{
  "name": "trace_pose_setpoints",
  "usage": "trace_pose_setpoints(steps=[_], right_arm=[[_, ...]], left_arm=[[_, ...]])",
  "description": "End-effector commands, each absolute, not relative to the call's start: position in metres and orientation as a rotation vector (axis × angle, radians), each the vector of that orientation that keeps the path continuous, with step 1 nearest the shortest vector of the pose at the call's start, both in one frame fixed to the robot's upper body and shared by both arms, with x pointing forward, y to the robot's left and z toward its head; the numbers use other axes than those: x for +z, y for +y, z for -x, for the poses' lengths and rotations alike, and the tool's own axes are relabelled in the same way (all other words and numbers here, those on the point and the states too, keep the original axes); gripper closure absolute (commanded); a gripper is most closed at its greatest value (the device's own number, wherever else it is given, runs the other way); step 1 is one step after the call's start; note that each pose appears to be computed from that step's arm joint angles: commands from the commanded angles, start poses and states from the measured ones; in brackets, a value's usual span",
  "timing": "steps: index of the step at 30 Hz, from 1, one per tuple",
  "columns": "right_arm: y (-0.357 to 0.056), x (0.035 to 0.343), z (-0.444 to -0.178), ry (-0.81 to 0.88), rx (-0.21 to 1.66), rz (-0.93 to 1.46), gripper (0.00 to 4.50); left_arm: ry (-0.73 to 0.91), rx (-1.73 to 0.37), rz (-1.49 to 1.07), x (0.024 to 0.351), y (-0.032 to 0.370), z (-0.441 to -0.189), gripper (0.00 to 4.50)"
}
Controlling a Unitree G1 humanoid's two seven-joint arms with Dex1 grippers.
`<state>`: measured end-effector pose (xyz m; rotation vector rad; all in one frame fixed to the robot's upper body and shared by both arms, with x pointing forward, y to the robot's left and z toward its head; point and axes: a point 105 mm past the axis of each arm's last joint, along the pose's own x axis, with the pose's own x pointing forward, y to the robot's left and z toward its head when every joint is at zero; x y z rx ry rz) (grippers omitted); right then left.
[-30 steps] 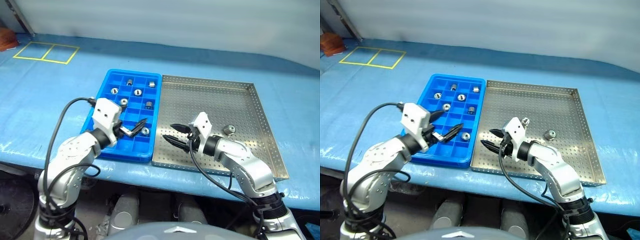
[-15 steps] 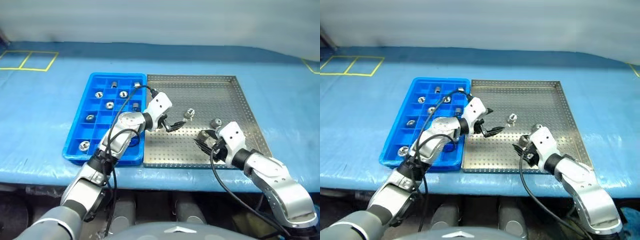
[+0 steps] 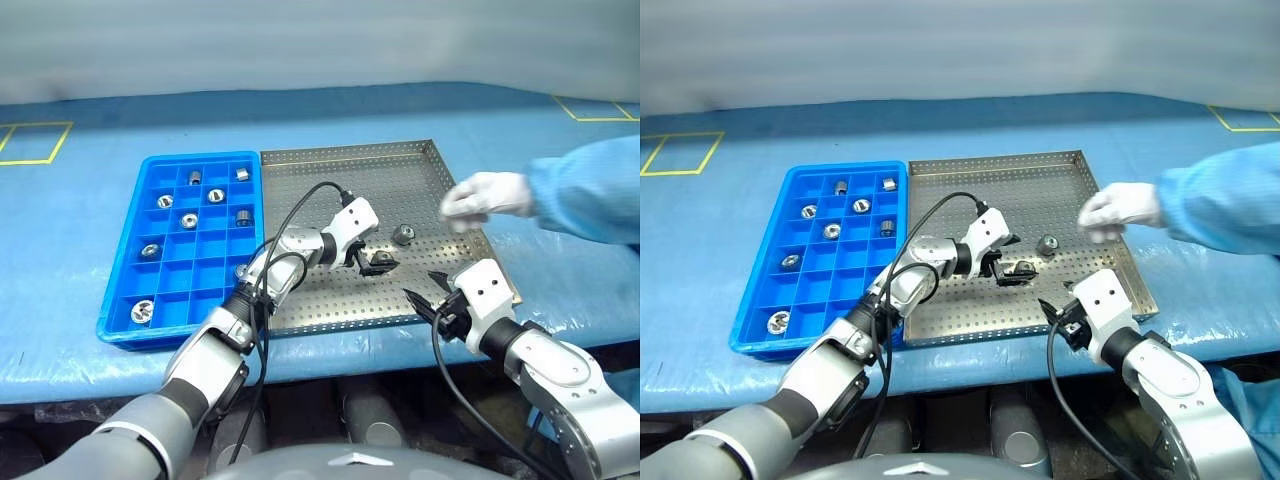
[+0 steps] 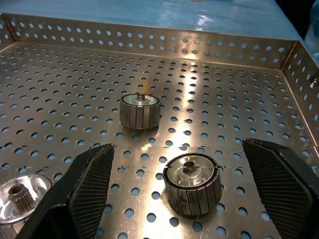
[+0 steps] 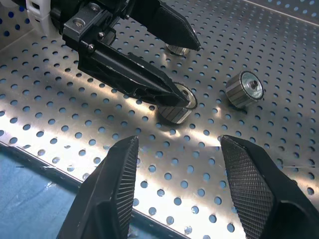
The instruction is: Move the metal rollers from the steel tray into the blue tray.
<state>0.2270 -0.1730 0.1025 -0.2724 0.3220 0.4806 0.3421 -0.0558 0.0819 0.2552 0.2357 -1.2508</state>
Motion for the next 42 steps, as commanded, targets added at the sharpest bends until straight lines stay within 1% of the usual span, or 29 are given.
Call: trace_pose_setpoints(steps=[1, 6, 20, 26, 36, 40, 42], right_arm=[[-0.167, 0.117, -0.226, 0.263, 0.490, 0.281, 1.75], [-0.163, 0.117, -0.229, 0.261, 0.512, 0.284, 1.75], [-0.160, 0.113, -0.234, 0.262, 0.527, 0.286, 1.75], [-0.160, 0.110, -0.234, 0.268, 0.528, 0.282, 1.75], [-0.156, 0.108, -0.233, 0.287, 0.563, 0.280, 1.75], [-0.156, 0.108, -0.235, 0.285, 0.560, 0.275, 1.75], [-0.153, 0.107, -0.235, 0.290, 0.566, 0.271, 1.75]], left_arm=[[0.211, -1.270, -0.276, 0.085, -0.062, -0.340, 0.02], [0.235, -1.266, -0.286, 0.077, -0.062, -0.338, 0.02], [0.242, -1.248, -0.302, 0.075, -0.056, -0.340, 0.02], [0.228, -1.248, -0.295, 0.080, -0.049, -0.340, 0.02], [0.207, -1.209, -0.266, 0.082, -0.032, -0.329, 0.02], [0.174, -1.171, -0.263, 0.091, -0.026, -0.327, 0.02], [0.155, -1.191, -0.254, 0.096, -0.028, -0.324, 0.02]])
